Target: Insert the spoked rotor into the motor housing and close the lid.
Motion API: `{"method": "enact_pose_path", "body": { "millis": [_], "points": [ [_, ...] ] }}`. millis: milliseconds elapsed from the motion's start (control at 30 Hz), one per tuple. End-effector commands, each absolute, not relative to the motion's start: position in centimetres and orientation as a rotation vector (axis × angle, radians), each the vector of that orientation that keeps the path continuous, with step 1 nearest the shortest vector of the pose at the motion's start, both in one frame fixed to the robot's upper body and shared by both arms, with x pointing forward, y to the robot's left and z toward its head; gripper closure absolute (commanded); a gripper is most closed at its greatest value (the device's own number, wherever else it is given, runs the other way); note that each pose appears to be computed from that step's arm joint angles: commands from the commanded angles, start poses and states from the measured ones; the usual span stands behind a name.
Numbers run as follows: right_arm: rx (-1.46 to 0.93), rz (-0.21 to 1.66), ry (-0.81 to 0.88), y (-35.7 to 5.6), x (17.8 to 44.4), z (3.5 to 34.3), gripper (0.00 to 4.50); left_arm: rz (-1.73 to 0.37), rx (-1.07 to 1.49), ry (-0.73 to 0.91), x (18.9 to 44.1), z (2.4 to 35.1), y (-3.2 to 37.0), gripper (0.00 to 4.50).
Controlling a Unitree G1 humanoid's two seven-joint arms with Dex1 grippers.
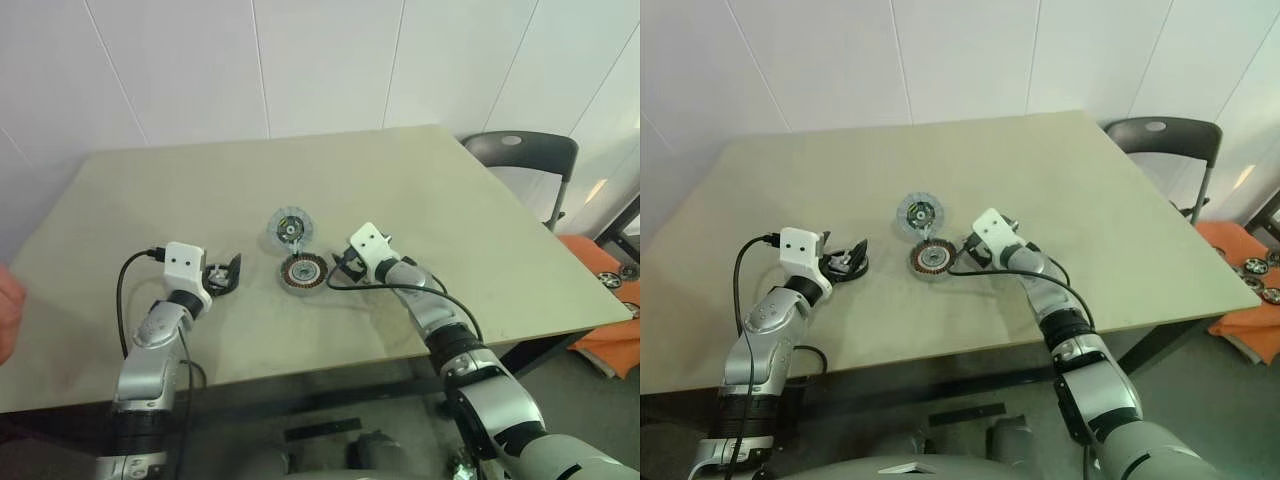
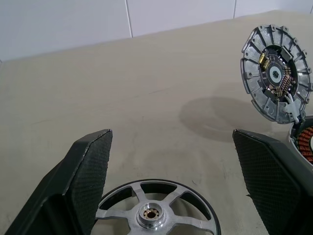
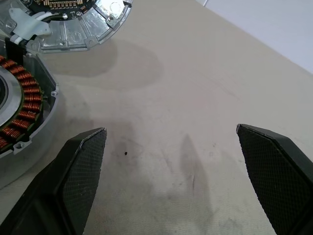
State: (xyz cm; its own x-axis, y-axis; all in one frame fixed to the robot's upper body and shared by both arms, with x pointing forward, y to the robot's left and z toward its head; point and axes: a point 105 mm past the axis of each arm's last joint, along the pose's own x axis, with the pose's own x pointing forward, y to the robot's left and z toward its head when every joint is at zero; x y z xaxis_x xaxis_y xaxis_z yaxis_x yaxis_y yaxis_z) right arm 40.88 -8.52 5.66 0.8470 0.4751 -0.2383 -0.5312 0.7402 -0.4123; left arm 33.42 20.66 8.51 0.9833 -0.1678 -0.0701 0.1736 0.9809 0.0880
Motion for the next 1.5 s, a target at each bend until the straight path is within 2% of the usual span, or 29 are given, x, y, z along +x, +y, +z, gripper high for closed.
{"method": "enact_pose_path", "body": {
  "millis": [33, 1500],
  "points": [
    [-0.498, 0.551, 0.046, -8.16, 41.23, 7.69, 0.06, -0.168, 0.113, 0.008, 33.67, 9.97, 20.67, 0.32],
    [-0.506, 0.546, 0.039, -8.08, 41.41, 7.89, 0.06, -0.166, 0.114, 0.001, 34.12, 10.23, 20.67, 0.32]
  ]
}}
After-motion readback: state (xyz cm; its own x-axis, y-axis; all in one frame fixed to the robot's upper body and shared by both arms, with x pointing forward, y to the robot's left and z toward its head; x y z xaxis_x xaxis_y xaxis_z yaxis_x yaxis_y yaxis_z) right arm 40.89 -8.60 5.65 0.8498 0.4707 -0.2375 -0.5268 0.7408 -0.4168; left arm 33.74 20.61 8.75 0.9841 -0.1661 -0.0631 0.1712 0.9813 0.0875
